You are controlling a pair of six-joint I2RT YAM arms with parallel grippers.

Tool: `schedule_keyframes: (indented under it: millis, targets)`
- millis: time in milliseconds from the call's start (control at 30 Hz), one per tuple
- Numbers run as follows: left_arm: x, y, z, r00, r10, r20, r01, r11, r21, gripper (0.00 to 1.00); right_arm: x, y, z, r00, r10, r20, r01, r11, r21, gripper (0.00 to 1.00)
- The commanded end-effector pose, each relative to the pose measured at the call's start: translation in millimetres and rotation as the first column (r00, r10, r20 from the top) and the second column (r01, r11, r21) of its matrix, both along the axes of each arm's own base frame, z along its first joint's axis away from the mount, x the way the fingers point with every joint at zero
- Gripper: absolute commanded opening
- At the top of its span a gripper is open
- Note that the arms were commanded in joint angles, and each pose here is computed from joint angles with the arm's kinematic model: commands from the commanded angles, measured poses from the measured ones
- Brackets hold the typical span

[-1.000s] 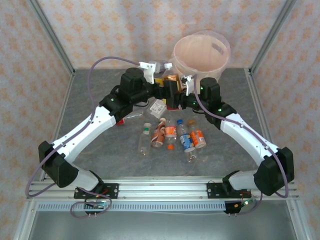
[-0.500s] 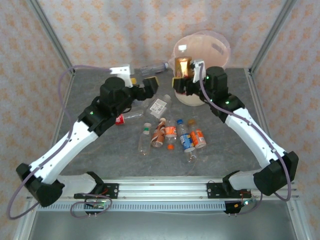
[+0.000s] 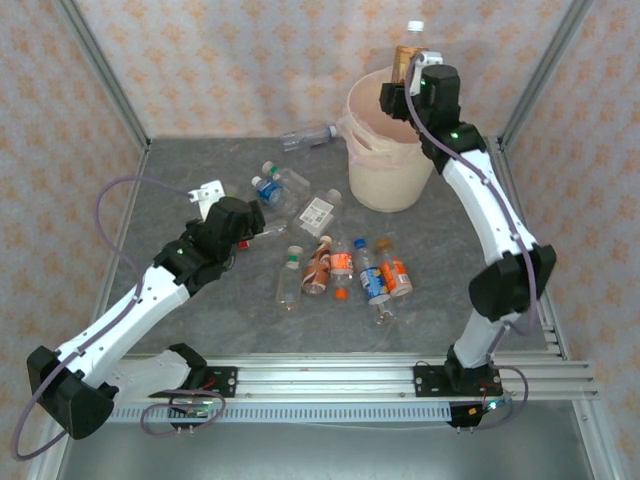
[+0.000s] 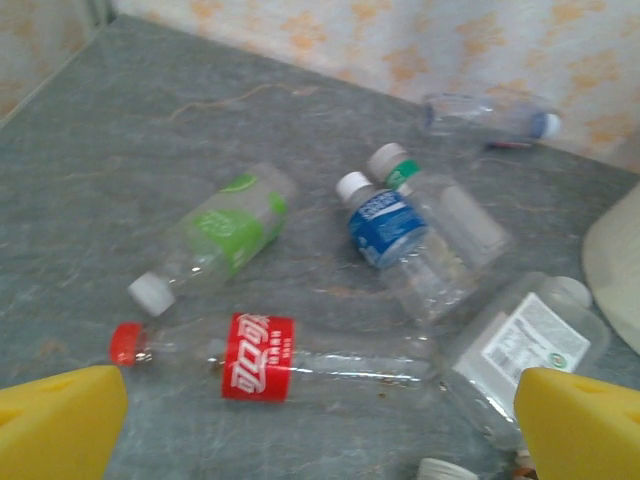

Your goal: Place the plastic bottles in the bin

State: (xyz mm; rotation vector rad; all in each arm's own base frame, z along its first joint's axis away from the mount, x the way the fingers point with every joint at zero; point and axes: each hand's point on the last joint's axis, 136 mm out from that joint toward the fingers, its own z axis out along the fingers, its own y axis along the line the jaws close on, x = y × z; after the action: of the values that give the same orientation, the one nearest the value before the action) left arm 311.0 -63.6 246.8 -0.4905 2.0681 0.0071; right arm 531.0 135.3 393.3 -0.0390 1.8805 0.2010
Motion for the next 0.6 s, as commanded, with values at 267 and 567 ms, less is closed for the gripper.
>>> schedule_keyframes:
  millis: [267,567]
  targets:
    - [-23,48,-41,0.962,0.267,-0.062,-0.271,0.960,-0.065,1.00,37,-10,-83,0.960,-0.130,-0.248,0.111,0.990,-0.091,0.66]
    - [-16,33,-68,0.987,0.144,-0.077,-0.157,0.966,-0.205,1.00,43,-13,-96,0.945,-0.171,-0.279,0.150,0.984,-0.097,0.83]
